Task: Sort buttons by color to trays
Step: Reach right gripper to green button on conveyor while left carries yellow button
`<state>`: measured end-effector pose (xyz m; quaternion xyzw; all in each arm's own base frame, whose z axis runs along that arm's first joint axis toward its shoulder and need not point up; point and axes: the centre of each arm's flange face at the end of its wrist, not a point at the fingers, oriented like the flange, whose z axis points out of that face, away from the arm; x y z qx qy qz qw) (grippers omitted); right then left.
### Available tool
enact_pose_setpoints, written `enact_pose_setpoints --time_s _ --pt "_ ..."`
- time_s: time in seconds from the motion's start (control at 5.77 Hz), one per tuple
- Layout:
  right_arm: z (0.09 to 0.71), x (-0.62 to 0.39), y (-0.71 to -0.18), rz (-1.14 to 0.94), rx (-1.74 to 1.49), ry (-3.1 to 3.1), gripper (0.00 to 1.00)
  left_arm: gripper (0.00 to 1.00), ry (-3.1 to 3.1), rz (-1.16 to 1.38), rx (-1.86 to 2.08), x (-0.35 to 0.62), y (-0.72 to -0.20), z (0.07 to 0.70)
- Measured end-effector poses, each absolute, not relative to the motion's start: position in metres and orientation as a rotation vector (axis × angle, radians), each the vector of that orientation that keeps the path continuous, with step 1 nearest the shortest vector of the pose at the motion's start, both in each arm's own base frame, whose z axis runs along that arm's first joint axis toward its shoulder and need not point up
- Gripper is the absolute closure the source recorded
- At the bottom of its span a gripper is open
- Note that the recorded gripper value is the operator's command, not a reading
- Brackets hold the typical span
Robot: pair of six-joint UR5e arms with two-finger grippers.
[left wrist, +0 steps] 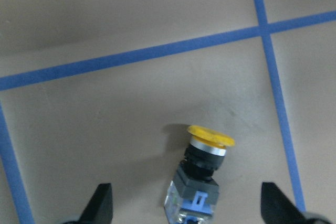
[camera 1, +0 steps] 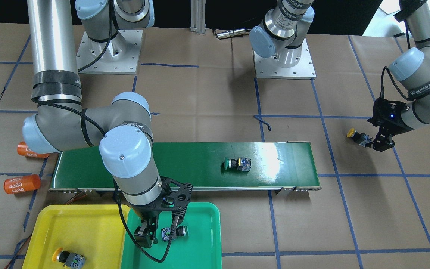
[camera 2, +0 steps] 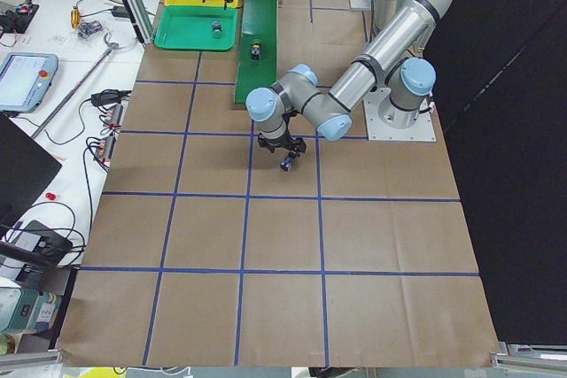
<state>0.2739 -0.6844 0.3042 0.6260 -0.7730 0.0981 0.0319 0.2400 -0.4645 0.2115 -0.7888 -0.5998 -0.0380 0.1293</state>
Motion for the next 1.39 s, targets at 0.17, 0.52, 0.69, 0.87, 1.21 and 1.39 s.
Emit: enact_pose_setpoints --time_s 0.17,0.52,0.69,0.87,1.21,1.39 --pt "0.339 0.267 -0.662 0.206 2.016 -2.346 0.0 0.11 -1.717 -0.102 -2.284 0.245 -0.463 0.197" --pt "0.385 0.255 -0.614 0.035 2.286 -2.168 0.0 0.86 -1.725 -0.098 -2.29 0.255 -0.468 0.173" --pt "0.381 0.256 -0.596 -0.013 2.347 -2.143 0.0 0.93 -1.745 -0.1 -2.284 0.258 -0.469 0.169" --pt "0.363 0.262 -0.579 -0.055 2.364 -2.17 0.0 0.97 -1.783 -0.11 -2.273 0.259 -0.471 0.174" --pt "0.334 0.302 -0.552 -0.032 2.279 -2.263 0.0 1.0 -1.944 -0.169 -2.226 0.246 -0.482 0.215" --pt "0.317 0.318 -0.544 -0.007 2.226 -2.304 0.0 1.0 -2.042 -0.167 -2.178 0.219 -0.494 0.241"
